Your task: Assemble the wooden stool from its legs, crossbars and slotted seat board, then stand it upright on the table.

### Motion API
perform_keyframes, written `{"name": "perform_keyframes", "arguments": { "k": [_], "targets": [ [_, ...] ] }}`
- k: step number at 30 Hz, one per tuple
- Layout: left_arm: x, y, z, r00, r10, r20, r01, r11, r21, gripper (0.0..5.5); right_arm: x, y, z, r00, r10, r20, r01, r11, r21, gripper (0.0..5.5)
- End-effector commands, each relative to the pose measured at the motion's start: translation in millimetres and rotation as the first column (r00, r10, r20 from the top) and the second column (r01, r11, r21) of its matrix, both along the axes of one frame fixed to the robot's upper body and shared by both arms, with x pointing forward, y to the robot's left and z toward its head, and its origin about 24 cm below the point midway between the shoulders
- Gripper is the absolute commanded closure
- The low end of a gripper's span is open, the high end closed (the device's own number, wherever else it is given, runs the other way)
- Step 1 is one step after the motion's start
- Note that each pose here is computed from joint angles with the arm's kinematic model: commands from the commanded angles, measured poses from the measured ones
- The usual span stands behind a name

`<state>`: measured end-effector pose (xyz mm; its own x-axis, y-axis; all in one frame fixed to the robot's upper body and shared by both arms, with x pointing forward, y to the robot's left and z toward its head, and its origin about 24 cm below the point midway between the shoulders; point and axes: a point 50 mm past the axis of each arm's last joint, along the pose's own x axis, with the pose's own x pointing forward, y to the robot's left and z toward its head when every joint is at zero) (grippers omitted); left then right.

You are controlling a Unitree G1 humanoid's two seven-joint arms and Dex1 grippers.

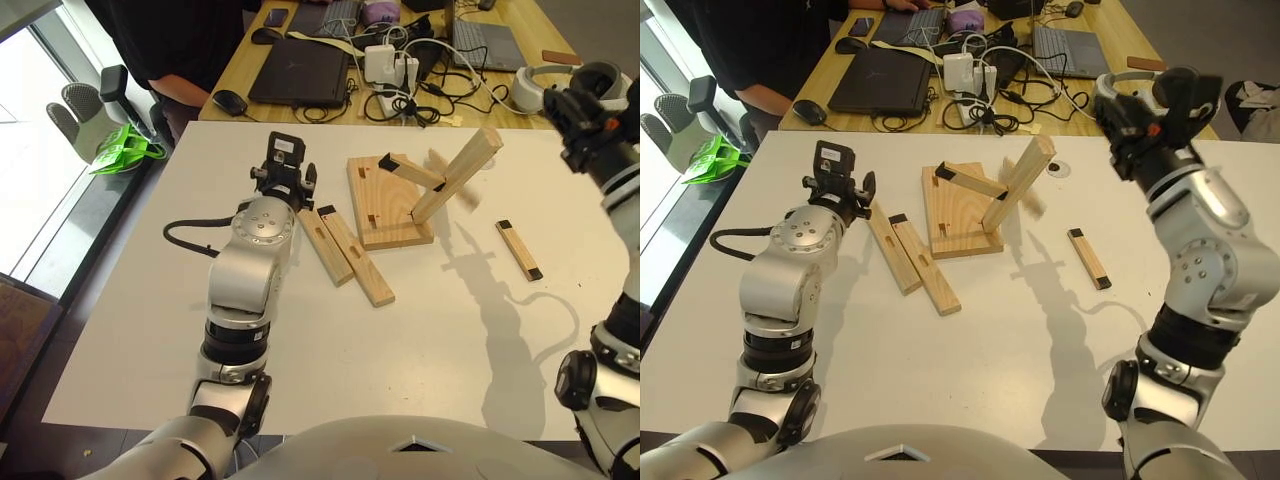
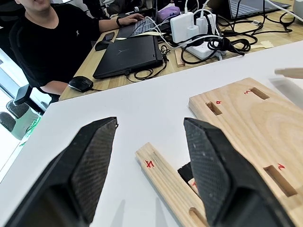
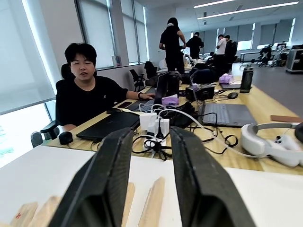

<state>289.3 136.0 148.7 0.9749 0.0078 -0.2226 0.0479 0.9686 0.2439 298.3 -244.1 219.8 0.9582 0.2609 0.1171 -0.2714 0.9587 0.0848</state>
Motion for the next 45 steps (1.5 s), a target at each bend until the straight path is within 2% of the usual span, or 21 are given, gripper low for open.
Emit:
{"name": "perform_keyframes", "arguments": {
  "k": [1, 5, 7, 10, 13, 17, 21, 25, 30, 34, 38, 45],
  "targets": [
    [3, 14, 10, 0.996, 0.070, 0.058, -0.069, 0.997, -0.015, 2.91, 15, -14, 26, 0.996, -0.006, 0.091, 0.010, 0.999, -0.053, 4.66],
    [2, 17, 10, 0.994, 0.086, 0.068, -0.084, 0.996, -0.020, 2.91, 18, -18, 16, 0.998, -0.003, 0.058, 0.007, 0.998, -0.064, 5.31],
    [0, 15, 5, 0.995, 0.086, 0.054, -0.085, 0.996, -0.021, 2.91, 8, -16, -26, 0.993, -0.025, -0.115, 0.017, 0.997, -0.075, 5.48],
    [-3, 9, 1, 0.996, 0.075, 0.041, -0.074, 0.997, -0.026, 2.91, -28, 4, -81, 0.950, 0.054, -0.308, -0.090, 0.990, -0.105, 5.00],
    [-4, 5, -1, 0.997, 0.064, 0.037, -0.063, 0.998, -0.026, 2.91, -48, -2, -112, 0.915, 0.040, -0.403, -0.114, 0.980, -0.162, 4.47],
    [-5, 4, -1, 0.997, 0.062, 0.034, -0.061, 0.998, -0.029, 2.91, -43, -5, -126, 0.906, 0.058, -0.419, -0.214, 0.918, -0.335, 3.73],
    [-4, -2, -2, 0.999, 0.025, 0.021, -0.024, 0.999, -0.027, 2.91, -11, -5, -135, 0.922, 0.033, -0.387, -0.198, 0.898, -0.393, 3.68],
    [-1, -5, -1, 1.000, -0.012, 0.015, 0.012, 1.000, -0.017, 2.91, 21, -10, -142, 0.933, -0.045, -0.356, -0.096, 0.924, -0.370, 3.68],
    [2, -11, 0, 0.999, -0.054, 0.004, 0.054, 0.999, -0.006, 2.91, 39, -14, -162, 0.907, -0.103, -0.407, -0.009, 0.964, -0.264, 2.76],
    [5, -15, 2, 0.996, -0.086, 0.001, 0.086, 0.996, 0.003, 2.91, 40, -9, -182, 0.847, 0.016, -0.531, -0.091, 0.989, -0.115, 2.02],
    [8, -22, 5, 0.993, -0.117, 0.005, 0.117, 0.993, 0.008, 2.91, 43, -10, -183, 0.830, 0.061, -0.554, -0.126, 0.989, -0.079, 2.02],
    [9, -26, 2, 0.993, -0.122, -0.002, 0.122, 0.993, 0.005, 2.91, 48, -8, -189, 0.770, 0.015, -0.638, -0.153, 0.975, -0.162, 2.02]
  ]
}}
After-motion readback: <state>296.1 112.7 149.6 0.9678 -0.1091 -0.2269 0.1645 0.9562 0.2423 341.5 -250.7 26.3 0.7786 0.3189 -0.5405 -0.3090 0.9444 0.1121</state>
